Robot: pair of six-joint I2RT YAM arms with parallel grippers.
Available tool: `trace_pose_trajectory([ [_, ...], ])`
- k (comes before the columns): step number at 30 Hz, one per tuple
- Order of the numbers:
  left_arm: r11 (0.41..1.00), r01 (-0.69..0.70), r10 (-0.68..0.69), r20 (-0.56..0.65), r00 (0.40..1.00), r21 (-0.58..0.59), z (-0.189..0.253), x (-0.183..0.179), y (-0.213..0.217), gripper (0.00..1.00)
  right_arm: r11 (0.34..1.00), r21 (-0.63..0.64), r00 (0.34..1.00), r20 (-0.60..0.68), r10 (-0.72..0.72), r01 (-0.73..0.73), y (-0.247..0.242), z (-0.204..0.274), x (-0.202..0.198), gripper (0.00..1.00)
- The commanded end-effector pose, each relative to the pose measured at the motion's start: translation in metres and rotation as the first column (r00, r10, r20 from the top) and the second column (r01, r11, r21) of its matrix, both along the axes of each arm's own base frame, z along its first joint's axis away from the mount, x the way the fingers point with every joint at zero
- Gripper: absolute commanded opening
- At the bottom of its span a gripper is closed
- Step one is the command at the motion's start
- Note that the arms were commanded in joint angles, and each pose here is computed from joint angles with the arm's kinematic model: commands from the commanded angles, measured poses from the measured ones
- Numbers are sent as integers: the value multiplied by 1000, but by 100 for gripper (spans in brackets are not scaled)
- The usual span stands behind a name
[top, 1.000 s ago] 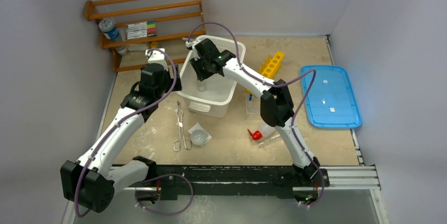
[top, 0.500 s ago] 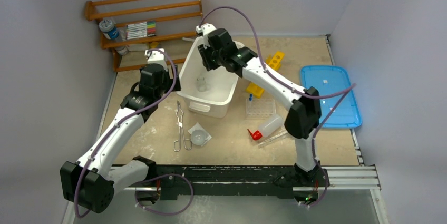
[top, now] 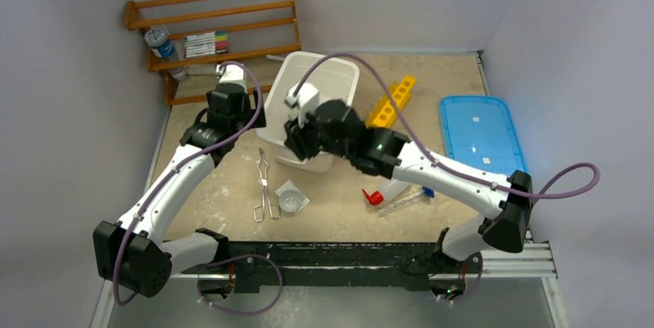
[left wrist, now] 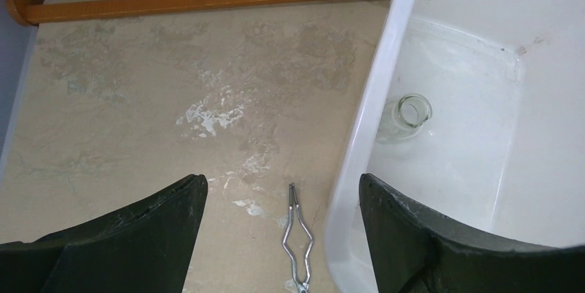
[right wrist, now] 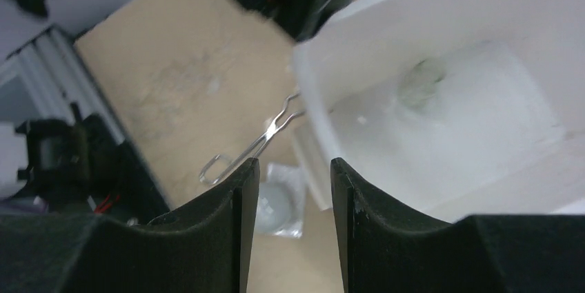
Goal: Organize the chemistry lab equipment
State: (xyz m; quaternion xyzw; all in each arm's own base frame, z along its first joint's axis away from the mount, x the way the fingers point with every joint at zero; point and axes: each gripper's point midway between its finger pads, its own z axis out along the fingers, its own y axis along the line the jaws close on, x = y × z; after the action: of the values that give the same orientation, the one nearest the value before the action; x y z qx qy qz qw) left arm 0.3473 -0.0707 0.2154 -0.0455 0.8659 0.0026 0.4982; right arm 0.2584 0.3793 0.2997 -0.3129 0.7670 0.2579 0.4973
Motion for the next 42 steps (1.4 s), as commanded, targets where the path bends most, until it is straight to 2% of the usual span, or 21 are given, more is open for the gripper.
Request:
trace_pose_trajectory([
  [1, 999, -49, 51, 79, 996, -23, 30, 4, 9, 81, 998, -65, 989, -146, -13, 4, 11, -68, -47, 45],
  [7, 997, -67, 69, 107, 992, -24, 29, -9, 17, 81, 993, -113, 960, -278, -13, -19, 27, -129, -93, 39],
  [13, 998, -60, 64, 125, 990, -36, 34, -12, 17, 81, 988, -151, 940, -335, -59, 8, 43, -170, -93, 36],
  [14, 998, -57, 61, 123, 990, -38, 34, -12, 16, 81, 984, -178, 938, -336, -79, 19, 43, -178, -90, 37],
  [17, 997, -59, 63, 125, 990, -40, 34, -13, 17, 81, 972, -233, 923, -365, -125, 39, 41, -197, -91, 49],
  [20, 997, -66, 71, 137, 988, -40, 37, -14, 19, 80, 965, -254, 917, -365, -162, 69, 38, -203, -88, 51],
  [25, 997, -71, 77, 144, 987, -41, 38, -15, 20, 80, 954, -285, 905, -376, -198, 90, 35, -215, -85, 47],
  [42, 997, -64, 69, 139, 988, -42, 36, -16, 19, 79, 931, -337, 871, -405, -278, 141, 28, -252, -79, 44],
])
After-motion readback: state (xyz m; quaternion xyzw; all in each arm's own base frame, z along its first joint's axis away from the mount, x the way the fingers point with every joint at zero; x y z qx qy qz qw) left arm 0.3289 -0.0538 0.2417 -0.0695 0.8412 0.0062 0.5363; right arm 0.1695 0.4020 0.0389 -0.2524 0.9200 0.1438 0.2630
